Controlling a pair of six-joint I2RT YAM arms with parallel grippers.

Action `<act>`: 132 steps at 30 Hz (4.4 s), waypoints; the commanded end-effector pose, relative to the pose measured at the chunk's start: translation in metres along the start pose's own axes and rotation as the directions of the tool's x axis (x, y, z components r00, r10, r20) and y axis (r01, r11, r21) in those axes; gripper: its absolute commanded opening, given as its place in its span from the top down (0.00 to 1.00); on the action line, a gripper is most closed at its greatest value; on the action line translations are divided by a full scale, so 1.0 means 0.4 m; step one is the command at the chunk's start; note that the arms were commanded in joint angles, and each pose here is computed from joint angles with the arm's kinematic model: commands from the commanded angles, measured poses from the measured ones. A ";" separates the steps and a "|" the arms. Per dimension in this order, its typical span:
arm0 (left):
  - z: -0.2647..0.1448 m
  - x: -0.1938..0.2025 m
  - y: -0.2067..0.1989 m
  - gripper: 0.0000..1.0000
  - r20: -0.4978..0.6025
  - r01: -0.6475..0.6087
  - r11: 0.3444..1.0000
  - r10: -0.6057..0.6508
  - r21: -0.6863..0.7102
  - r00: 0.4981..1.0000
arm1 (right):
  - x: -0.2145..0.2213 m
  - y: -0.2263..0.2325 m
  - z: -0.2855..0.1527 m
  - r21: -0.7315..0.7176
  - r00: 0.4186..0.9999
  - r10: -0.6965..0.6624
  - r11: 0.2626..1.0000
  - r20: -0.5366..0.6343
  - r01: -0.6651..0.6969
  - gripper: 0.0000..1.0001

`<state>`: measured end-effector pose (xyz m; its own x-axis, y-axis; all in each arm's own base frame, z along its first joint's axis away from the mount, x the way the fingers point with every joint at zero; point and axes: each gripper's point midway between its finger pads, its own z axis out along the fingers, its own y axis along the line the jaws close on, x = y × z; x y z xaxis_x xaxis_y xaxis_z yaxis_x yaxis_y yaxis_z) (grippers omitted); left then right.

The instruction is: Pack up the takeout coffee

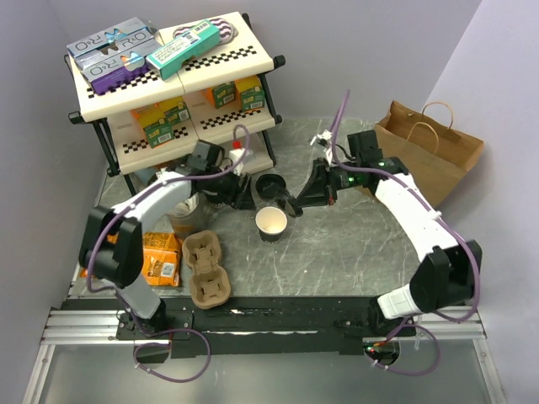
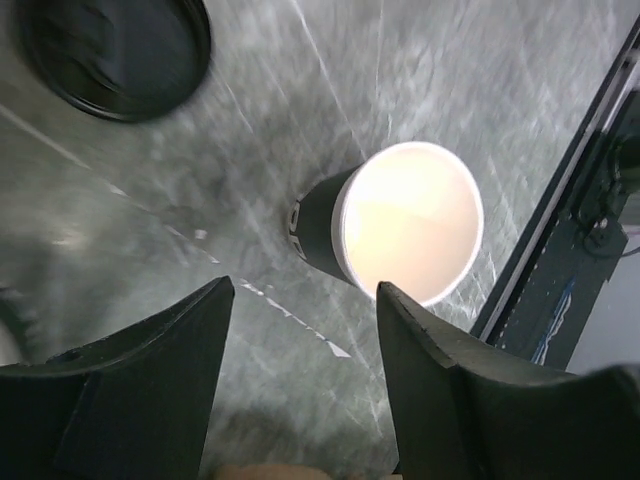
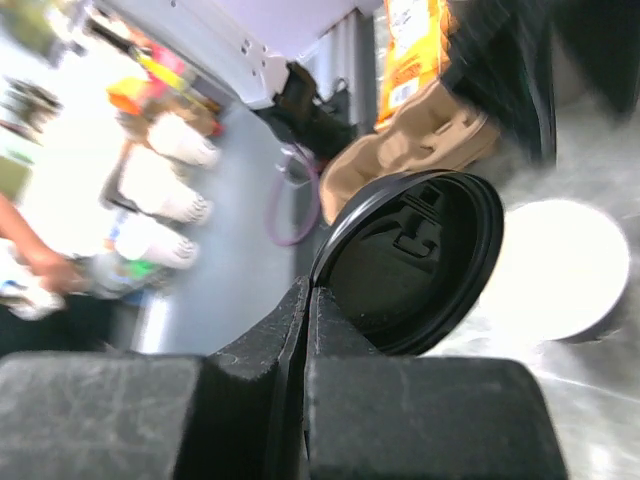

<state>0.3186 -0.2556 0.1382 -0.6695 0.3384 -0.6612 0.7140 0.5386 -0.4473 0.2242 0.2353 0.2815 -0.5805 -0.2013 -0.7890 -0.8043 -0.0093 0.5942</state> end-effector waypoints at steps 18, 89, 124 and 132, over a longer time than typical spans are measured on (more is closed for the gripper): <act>-0.127 -0.083 -0.099 0.20 0.266 -0.207 0.971 0.170 0.117 0.949 | 0.027 -0.092 0.088 -0.216 0.878 0.466 0.851 -0.112 -0.479 1.00; 0.039 -0.062 -0.140 0.22 0.214 -0.258 0.941 0.211 0.219 0.954 | 0.107 -0.288 0.084 0.101 0.819 0.574 0.816 -0.017 -0.569 0.59; 0.072 -0.101 -0.151 0.23 0.222 -0.262 0.933 0.209 0.247 0.952 | 0.105 -0.316 0.049 0.268 0.893 0.449 0.863 -0.022 -0.428 0.49; 0.076 -0.101 -0.156 0.23 0.219 -0.263 0.929 0.209 0.259 0.953 | 0.078 -0.297 0.030 0.095 0.835 0.548 0.830 0.046 -0.550 0.17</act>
<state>0.3031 -0.3150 0.1526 -0.5001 0.2924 -0.8151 0.8610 0.2691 -0.4316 0.2970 0.2449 0.1497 -0.9251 -0.1794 -0.3346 -0.3771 0.3307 0.8651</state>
